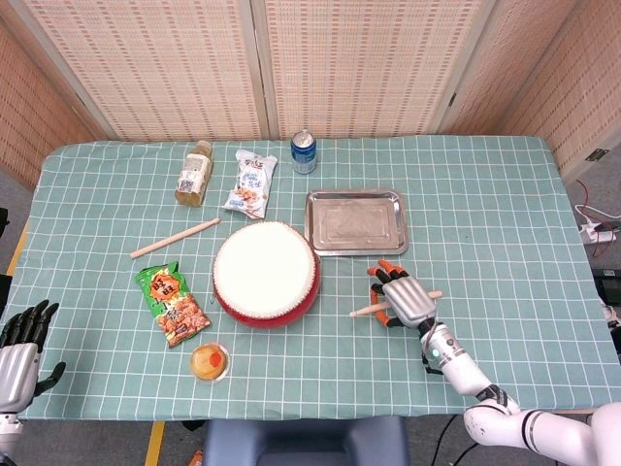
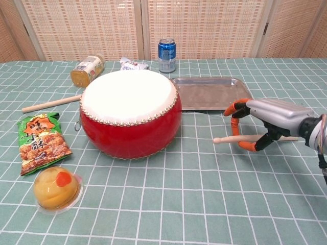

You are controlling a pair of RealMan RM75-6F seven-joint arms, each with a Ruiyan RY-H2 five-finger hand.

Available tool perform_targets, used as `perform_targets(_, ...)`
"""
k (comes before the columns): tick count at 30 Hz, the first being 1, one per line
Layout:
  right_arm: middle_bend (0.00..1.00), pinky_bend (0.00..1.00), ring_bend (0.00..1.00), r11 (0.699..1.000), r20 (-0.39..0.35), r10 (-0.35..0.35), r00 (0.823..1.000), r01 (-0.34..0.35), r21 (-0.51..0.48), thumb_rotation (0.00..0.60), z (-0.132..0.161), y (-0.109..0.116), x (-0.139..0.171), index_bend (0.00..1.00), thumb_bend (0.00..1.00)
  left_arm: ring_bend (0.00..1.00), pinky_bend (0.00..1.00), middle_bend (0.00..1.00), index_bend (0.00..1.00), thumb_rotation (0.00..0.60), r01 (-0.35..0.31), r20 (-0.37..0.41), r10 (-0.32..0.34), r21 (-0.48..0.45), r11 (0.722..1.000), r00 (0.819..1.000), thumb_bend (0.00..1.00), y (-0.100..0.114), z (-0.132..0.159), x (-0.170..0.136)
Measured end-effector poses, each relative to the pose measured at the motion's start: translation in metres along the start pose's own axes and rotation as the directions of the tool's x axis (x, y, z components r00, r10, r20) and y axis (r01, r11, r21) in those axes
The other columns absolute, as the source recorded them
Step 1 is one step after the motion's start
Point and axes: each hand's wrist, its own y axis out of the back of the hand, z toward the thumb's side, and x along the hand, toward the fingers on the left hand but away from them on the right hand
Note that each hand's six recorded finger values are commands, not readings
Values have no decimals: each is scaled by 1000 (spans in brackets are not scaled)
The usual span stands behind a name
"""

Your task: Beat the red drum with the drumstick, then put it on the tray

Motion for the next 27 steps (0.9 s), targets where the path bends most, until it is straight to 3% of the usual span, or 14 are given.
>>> perform_targets(4,166,181,65,978,-12,-38,999,34,-207,600,2,12,4,630,419,0,32,0,9,600,3,17,-3,1,1000,1000,245,0,6,1)
perform_targets(8,170,181,81,897,-26,-84,996,64,-436,600,1,26,9,627,419,0,32,0,9,600,0,23,0,5,1000,1000,246,2,8,2)
perform_targets(11,171,181,85,796,-35,-114,993,70,-601,600,-1,35,12,615,420,0,32,0,9,600,0,22,0,8,1000,1000,246,3,8,3)
perform_targets(15,180,181,96,624,-48,-131,990,45,-780,600,-6,41,15,613,420,0,32,0,9,600,2,26,-2,10,1000,1000,245,3,10,3)
perform_targets(21,186,217,106,375,-58,-136,989,-3,-927,600,-21,44,15,590,420,0,32,0,9,600,12,25,-12,15,1000,1000,245,3,11,3)
perform_targets(24,186,219,106,278,-54,-136,989,-14,-961,600,-32,43,13,572,420,0,32,0,9,600,15,28,-16,17,1000,999,246,3,12,2)
perform_targets(27,186,219,110,221,-49,-132,990,-19,-975,600,-45,40,11,543,420,0,32,0,9,600,21,29,-21,18,1000,999,245,2,12,2)
